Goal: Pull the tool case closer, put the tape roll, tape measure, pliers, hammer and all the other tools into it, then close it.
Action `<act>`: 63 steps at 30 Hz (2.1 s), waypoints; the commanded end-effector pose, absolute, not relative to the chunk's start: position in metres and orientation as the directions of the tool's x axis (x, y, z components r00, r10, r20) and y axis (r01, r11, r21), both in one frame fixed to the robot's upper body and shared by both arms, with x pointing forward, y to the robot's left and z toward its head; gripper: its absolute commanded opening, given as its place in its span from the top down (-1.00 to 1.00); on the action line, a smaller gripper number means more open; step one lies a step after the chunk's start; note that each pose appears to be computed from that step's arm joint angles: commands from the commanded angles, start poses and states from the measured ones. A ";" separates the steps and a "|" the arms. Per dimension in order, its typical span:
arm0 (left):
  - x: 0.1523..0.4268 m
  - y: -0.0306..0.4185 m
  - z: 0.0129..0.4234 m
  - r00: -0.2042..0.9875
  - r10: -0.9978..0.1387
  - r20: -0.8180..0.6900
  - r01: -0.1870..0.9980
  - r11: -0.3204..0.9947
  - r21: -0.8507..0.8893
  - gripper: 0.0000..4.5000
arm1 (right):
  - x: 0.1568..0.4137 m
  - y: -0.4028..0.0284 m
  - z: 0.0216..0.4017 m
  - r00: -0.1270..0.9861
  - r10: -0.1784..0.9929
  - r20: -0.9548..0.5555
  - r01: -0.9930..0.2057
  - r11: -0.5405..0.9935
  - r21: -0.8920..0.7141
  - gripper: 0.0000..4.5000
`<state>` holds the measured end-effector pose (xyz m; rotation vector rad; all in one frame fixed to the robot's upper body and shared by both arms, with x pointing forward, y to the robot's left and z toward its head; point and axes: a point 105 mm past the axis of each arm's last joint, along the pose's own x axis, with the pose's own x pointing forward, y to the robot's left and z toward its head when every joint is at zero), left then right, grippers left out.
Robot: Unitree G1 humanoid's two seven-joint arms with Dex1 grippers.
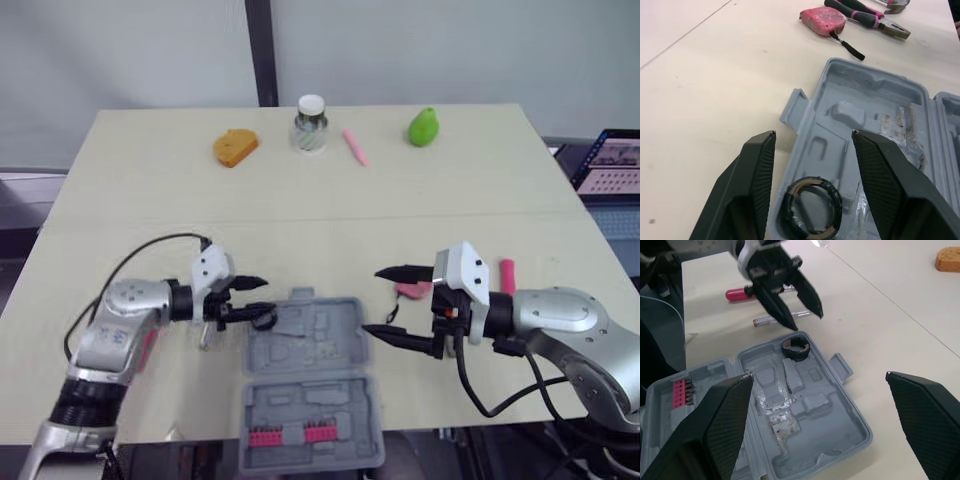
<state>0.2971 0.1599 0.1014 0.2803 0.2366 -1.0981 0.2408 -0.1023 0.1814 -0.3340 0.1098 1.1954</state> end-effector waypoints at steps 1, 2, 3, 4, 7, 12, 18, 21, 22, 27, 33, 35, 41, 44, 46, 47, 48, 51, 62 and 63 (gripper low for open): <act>0.300 0.164 0.101 0.501 -0.817 -0.286 0.865 0.483 0.137 0.42 | 0.239 -0.104 0.194 0.380 0.897 -0.226 -0.913 0.325 -0.245 -1.00; 0.300 0.164 0.098 0.506 -0.811 -0.293 0.862 0.487 0.140 0.64 | 0.239 -0.105 0.194 0.380 0.897 -0.227 -0.913 0.325 -0.246 -1.00; 0.299 0.163 0.097 0.510 -0.811 -0.286 0.860 0.494 0.131 0.86 | 0.240 -0.105 0.194 0.380 0.896 -0.228 -0.913 0.324 -0.247 -1.00; 0.298 0.162 0.098 0.514 -0.811 -0.280 0.857 0.497 0.136 0.86 | 0.240 -0.106 0.195 0.378 0.897 -0.231 -0.914 0.321 -0.249 -1.00; 0.300 0.163 0.098 0.534 -0.802 -0.267 0.845 0.514 0.147 0.86 | 0.241 -0.106 0.195 0.374 0.898 -0.234 -0.915 0.315 -0.252 -1.00; 0.294 0.162 0.089 0.528 -0.804 -0.273 0.848 0.515 0.124 0.86 | 0.242 -0.106 0.196 0.369 0.900 -0.235 -0.917 0.310 -0.252 -1.00; 0.290 0.159 0.086 0.516 -0.820 -0.248 0.853 0.518 0.060 0.86 | 0.242 -0.106 0.196 0.364 0.901 -0.237 -0.919 0.307 -0.247 -1.00; 0.290 0.158 0.084 0.513 -0.823 -0.245 0.854 0.517 0.052 0.86 | 0.242 -0.106 0.195 0.363 0.901 -0.238 -0.920 0.306 -0.246 -1.00; 0.291 0.157 0.085 0.513 -0.824 -0.239 0.854 0.517 0.049 0.86 | 0.242 -0.106 0.195 0.363 0.901 -0.239 -0.920 0.306 -0.246 -1.00; 0.291 0.154 0.082 0.507 -0.827 -0.242 0.859 0.509 0.058 0.86 | 0.241 -0.105 0.194 0.361 0.901 -0.242 -0.921 0.304 -0.242 -1.00; 0.294 0.153 0.080 0.520 -0.819 -0.242 0.852 0.519 0.074 0.86 | 0.239 -0.105 0.194 0.360 0.900 -0.244 -0.922 0.303 -0.242 -1.00; 0.293 0.153 0.080 0.516 -0.822 -0.241 0.854 0.516 0.069 0.63 | 0.239 -0.105 0.194 0.360 0.900 -0.245 -0.922 0.303 -0.242 -1.00; 0.292 0.152 0.081 0.518 -0.822 -0.237 0.853 0.517 0.072 0.30 | 0.239 -0.105 0.194 0.358 0.901 -0.245 -0.922 0.301 -0.242 -1.00; 0.291 0.153 0.082 0.522 -0.820 -0.236 0.851 0.521 0.073 0.30 | 0.240 -0.105 0.194 0.357 0.902 -0.244 -0.923 0.300 -0.241 -1.00; 0.291 0.153 0.084 0.526 -0.821 -0.224 0.848 0.525 0.067 0.30 | 0.240 -0.105 0.194 0.356 0.902 -0.243 -0.923 0.300 -0.240 -1.00; 0.291 0.154 0.084 0.527 -0.820 -0.222 0.847 0.527 0.066 0.30 | 0.240 -0.104 0.194 0.356 0.903 -0.242 -0.924 0.300 -0.239 -1.00; 0.292 0.154 0.084 0.531 -0.818 -0.222 0.845 0.530 0.067 0.30 | 0.240 -0.105 0.194 0.355 0.903 -0.243 -0.924 0.299 -0.239 -1.00; 0.292 0.155 0.084 0.536 -0.815 -0.222 0.842 0.535 0.069 0.30 | 0.240 -0.104 0.194 0.354 0.903 -0.242 -0.924 0.299 -0.238 -1.00; 0.296 0.163 0.069 0.564 -0.775 -0.285 0.823 0.555 0.120 0.30 | 0.241 -0.103 0.195 0.354 0.903 -0.242 -0.925 0.299 -0.236 -1.00; 0.296 0.164 0.068 0.565 -0.773 -0.288 0.822 0.556 0.122 0.30 | 0.241 -0.103 0.195 0.354 0.903 -0.242 -0.925 0.299 -0.236 -1.00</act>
